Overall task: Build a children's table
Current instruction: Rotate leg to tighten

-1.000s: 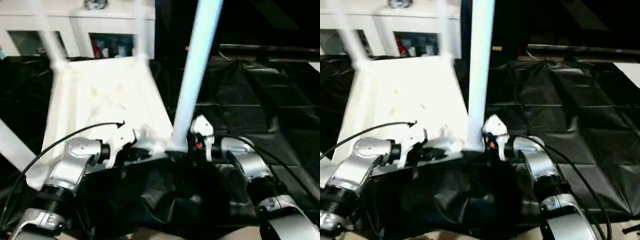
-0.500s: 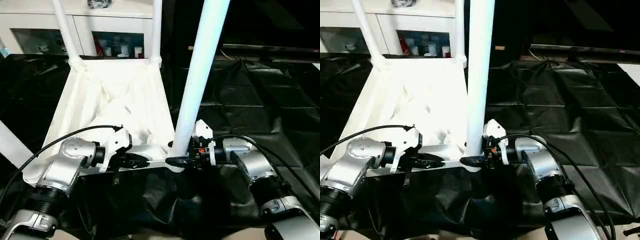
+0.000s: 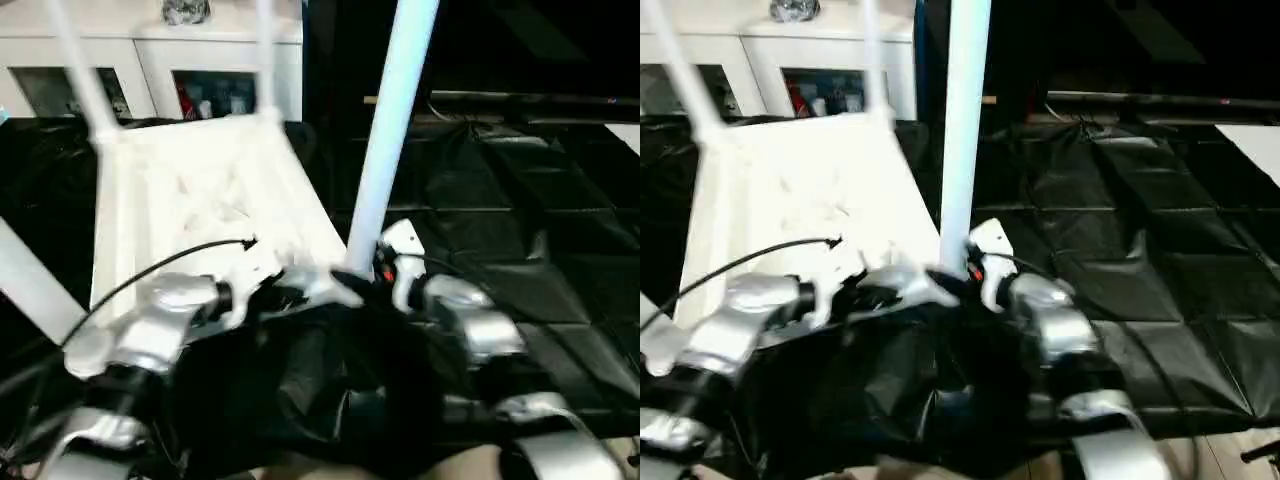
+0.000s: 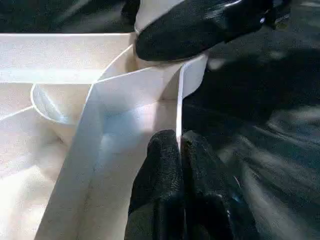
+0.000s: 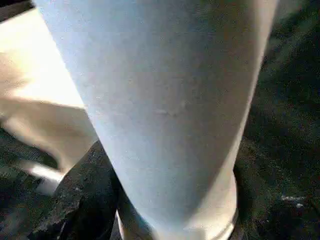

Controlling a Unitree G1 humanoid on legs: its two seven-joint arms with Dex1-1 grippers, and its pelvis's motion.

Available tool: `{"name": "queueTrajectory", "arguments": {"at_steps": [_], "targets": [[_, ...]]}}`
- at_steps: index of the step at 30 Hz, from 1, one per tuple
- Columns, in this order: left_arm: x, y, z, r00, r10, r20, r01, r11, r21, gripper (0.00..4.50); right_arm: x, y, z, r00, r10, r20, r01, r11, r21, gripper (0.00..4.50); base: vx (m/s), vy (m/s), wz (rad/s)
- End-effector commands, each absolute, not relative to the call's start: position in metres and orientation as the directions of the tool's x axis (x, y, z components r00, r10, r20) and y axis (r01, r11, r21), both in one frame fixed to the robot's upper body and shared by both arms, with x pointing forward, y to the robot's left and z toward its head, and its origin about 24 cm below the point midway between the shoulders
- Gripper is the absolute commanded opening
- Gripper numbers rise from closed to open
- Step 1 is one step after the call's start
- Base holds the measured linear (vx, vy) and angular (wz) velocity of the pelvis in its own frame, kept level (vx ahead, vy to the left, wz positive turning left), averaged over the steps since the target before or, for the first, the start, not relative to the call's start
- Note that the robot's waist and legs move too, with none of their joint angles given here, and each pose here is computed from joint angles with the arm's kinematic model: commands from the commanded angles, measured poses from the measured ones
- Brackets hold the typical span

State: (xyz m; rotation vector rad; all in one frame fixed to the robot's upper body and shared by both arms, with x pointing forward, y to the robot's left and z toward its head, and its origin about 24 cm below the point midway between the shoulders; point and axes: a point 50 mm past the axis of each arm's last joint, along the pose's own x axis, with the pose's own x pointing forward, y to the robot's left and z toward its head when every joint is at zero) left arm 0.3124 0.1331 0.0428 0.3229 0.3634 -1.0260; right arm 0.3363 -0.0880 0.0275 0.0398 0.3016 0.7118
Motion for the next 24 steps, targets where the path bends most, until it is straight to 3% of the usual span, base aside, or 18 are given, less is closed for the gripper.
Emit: {"name": "queueTrajectory", "arguments": {"at_steps": [1, 4, 5, 12, 15, 16, 18, 24], "targets": [[0.319, 0.092, 0.061, 0.477, -0.823, -0.308, 0.877, 0.468, 0.106, 0.00, 0.319, -0.039, 0.016, 0.601, 0.745, -0.290, -0.740, 0.655, 0.149, 2.69, 0.000, 0.000, 0.00], [0.317, 0.087, 0.061, 0.460, -0.836, -0.299, 0.886, 0.453, 0.097, 0.00, 0.316, -0.031, 0.020, 0.540, 0.803, -0.253, -0.806, 0.580, 0.121, 2.69, 0.000, 0.000, 0.00], [0.316, 0.086, 0.062, 0.454, -0.840, -0.297, 0.889, 0.447, 0.096, 0.00, 0.315, -0.030, 0.021, 0.524, 0.815, -0.246, -0.818, 0.563, 0.123, 3.25, 0.000, 0.000, 0.00], [0.307, 0.101, 0.060, 0.381, -0.873, -0.304, 0.924, 0.374, 0.084, 0.00, 0.315, -0.048, 0.026, 0.436, 0.871, -0.227, -0.876, 0.469, 0.115, 3.93, 0.000, 0.000, 0.00], [0.304, 0.109, 0.060, 0.357, -0.880, -0.313, 0.933, 0.350, 0.080, 0.00, 0.314, -0.058, 0.027, 0.383, 0.894, -0.231, -0.904, 0.414, 0.105, 3.93, 0.000, 0.000, 0.00], [0.301, 0.118, 0.060, 0.324, -0.887, -0.328, 0.945, 0.318, 0.074, 0.00, 0.311, -0.069, 0.030, 0.307, 0.923, -0.232, -0.937, 0.336, 0.097, 3.93, 0.000, 0.000, 0.00], [0.300, 0.123, 0.059, 0.301, -0.892, -0.337, 0.953, 0.295, 0.071, 0.00, 0.309, -0.076, 0.032, 0.260, 0.936, -0.237, -0.952, 0.290, 0.102, 3.93, 0.000, 0.000, 0.00], [0.296, 0.137, 0.060, 0.245, -0.904, -0.351, 0.969, 0.241, 0.055, 0.00, 0.305, -0.095, 0.035, 0.160, 0.951, -0.264, -0.975, 0.194, 0.107, 3.93, 0.000, 0.000, 0.00]]}}
